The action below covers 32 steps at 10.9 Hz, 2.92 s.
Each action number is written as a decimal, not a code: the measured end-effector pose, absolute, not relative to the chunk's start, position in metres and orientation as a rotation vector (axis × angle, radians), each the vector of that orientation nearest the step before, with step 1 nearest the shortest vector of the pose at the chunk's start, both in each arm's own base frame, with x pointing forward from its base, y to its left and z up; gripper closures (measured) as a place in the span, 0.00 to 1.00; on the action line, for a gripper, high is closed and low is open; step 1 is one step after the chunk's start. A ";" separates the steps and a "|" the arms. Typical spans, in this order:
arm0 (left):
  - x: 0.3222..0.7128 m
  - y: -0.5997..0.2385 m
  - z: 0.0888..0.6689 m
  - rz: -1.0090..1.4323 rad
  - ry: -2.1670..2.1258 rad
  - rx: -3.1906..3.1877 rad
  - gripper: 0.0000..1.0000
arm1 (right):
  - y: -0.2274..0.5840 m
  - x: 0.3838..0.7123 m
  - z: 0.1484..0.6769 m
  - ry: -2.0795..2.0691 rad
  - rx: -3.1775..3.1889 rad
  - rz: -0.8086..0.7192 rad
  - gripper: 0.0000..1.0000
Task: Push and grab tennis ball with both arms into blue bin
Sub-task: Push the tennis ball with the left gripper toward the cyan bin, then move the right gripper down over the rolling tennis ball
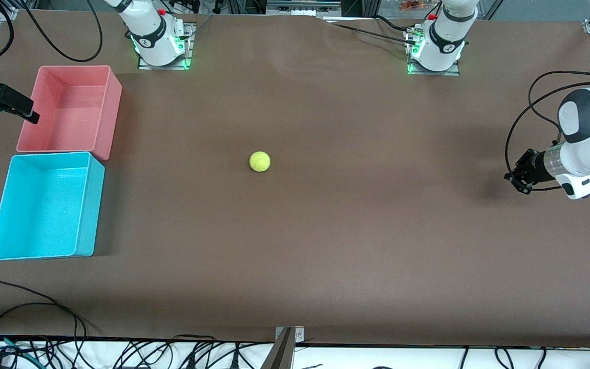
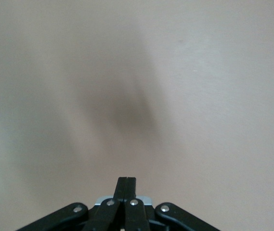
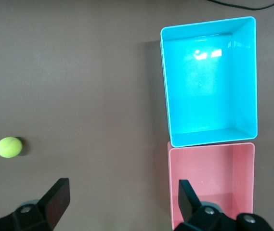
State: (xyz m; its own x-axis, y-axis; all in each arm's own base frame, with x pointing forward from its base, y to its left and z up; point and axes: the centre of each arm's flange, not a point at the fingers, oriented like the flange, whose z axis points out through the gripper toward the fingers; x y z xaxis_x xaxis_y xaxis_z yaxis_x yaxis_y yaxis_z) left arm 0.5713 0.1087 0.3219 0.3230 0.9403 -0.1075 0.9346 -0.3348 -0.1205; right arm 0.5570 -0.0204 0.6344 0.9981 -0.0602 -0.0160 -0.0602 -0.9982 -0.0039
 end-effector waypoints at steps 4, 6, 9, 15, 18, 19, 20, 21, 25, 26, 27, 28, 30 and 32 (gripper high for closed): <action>0.597 0.034 0.404 0.208 -1.517 -2.704 0.99 | -0.020 0.565 0.618 0.092 -3.135 0.070 0.00; 0.605 0.013 0.441 0.152 -1.293 -2.844 0.93 | -0.018 0.567 0.615 0.087 -3.135 0.078 0.00; 0.613 0.008 0.473 0.068 -0.999 -2.993 0.63 | -0.018 0.567 0.612 0.087 -3.134 0.095 0.00; 0.620 0.021 0.514 0.000 -0.061 -3.167 0.00 | 0.010 0.577 0.554 0.033 -3.125 0.274 0.00; 0.623 0.031 0.534 -0.060 0.262 -3.153 0.00 | 0.018 0.576 0.501 0.072 -3.128 0.322 0.00; 0.623 0.031 0.539 -0.066 0.286 -3.149 0.00 | 0.018 0.573 0.475 0.074 -3.130 0.331 0.00; 0.623 0.031 0.543 -0.066 0.300 -3.148 0.00 | 0.018 0.568 0.445 0.073 -3.134 0.338 0.00; 0.623 0.030 0.545 -0.065 0.308 -3.147 0.00 | 0.017 0.561 0.417 0.070 -3.140 0.338 0.00; 0.622 0.010 0.550 -0.046 0.315 -3.119 0.00 | 0.017 0.538 0.330 0.066 -3.145 0.237 0.00; 0.620 0.009 0.554 -0.048 0.294 -3.115 0.00 | 0.018 0.537 0.313 0.063 -3.146 0.217 0.00; 0.617 0.009 0.559 -0.049 0.273 -3.110 0.00 | 0.019 0.537 0.297 0.058 -3.146 0.205 0.00; 0.613 0.008 0.566 -0.057 0.253 -3.117 0.00 | 0.021 0.537 0.279 0.054 -3.145 0.214 0.00; 0.607 0.004 0.580 -0.087 0.246 -3.123 0.00 | 0.022 0.536 0.246 0.050 -3.142 0.264 0.00; 0.599 -0.001 0.588 -0.087 0.257 -3.122 0.00 | 0.021 0.535 0.219 0.012 -3.163 0.282 0.00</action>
